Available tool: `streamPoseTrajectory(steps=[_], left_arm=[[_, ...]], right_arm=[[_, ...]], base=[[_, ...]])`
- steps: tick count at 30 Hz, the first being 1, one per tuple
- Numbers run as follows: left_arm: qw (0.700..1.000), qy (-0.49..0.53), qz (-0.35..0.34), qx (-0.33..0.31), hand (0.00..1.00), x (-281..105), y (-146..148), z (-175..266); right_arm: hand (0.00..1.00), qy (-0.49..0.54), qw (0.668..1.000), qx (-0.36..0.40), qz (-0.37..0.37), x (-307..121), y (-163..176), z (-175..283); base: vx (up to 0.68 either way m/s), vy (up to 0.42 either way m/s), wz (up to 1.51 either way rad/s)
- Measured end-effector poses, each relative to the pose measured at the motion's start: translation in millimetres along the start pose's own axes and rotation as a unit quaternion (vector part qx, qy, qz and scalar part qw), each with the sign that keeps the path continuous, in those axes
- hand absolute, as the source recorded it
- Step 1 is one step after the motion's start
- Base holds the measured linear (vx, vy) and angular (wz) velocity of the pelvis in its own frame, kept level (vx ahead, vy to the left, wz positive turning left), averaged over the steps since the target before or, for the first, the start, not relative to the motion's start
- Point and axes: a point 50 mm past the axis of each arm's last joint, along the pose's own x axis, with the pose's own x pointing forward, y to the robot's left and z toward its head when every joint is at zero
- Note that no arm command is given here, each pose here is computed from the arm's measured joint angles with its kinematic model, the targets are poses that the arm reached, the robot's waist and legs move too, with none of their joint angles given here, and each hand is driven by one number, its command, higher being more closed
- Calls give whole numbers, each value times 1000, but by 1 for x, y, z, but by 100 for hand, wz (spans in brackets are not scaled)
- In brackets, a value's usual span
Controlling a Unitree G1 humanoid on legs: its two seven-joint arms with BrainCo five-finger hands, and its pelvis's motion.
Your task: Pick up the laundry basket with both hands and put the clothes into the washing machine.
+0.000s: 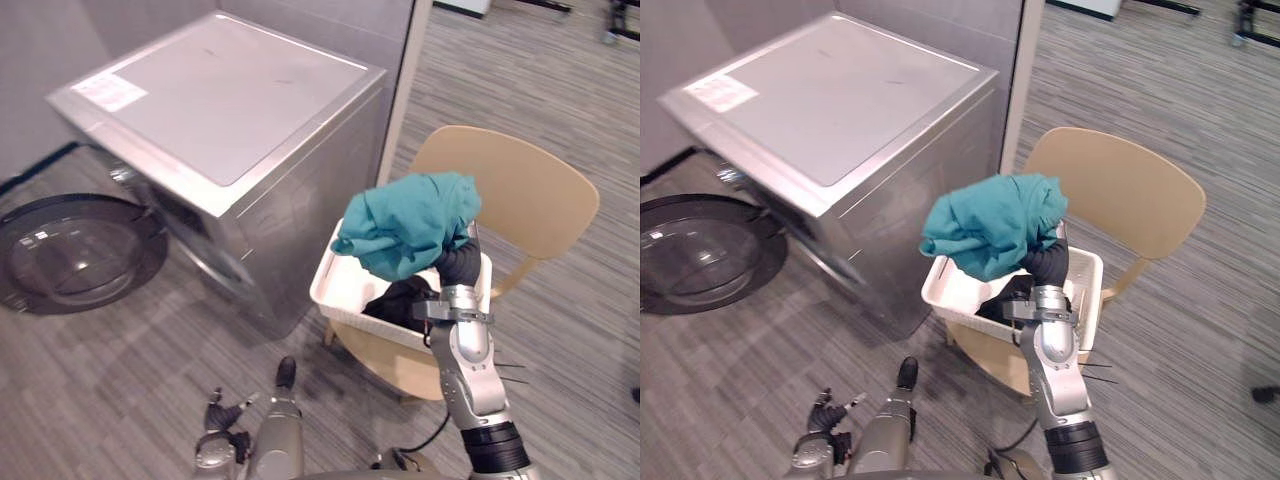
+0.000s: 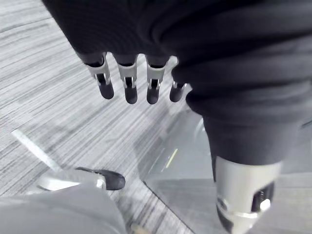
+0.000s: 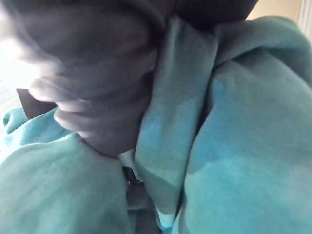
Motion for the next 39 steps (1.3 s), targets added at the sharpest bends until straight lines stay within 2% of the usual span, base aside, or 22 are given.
streamPoseTrajectory(steps=[2,6,9,12,14,17,19,26,27,34,39], left_arm=[[999,-38,-19,2,0,-2,-9,14],[987,-156,-13,-29,0,-12,-3,63],[959,-274,-41,-61,0,-30,-12,111],[930,-345,-95,-84,0,-50,-32,140],[906,-391,-138,-81,0,-66,-45,157],[883,-425,-188,-72,0,-82,-65,167],[880,-429,-192,-73,0,-84,-67,169],[878,-431,-204,-32,0,-81,-62,165],[877,-431,-211,-24,100,-82,-64,164],[867,-438,-236,10,100,-90,-76,160],[875,-422,-233,26,100,-86,-77,155]], right_arm=[[100,10,1000,-10,-18,0,-10,-4],[100,13,1000,-23,5,-1,-11,-5],[100,17,999,-23,45,-2,-4,-6],[100,26,995,-15,91,-5,11,-9],[100,48,986,12,159,-15,39,-18],[100,89,960,48,262,-35,86,-34],[100,104,951,59,284,-38,101,-41],[100,155,928,99,326,-41,107,-53],[100,169,923,100,332,-44,103,-56],[100,227,912,108,324,-54,83,-73],[100,242,911,105,317,-57,79,-80]], base=[[-338,-168,124],[-265,-81,107],[-196,12,130],[-134,139,83],[-82,167,37],[-42,159,9],[-26,115,22],[-15,42,6],[0,0,0],[-36,-42,3],[-12,-37,1]])
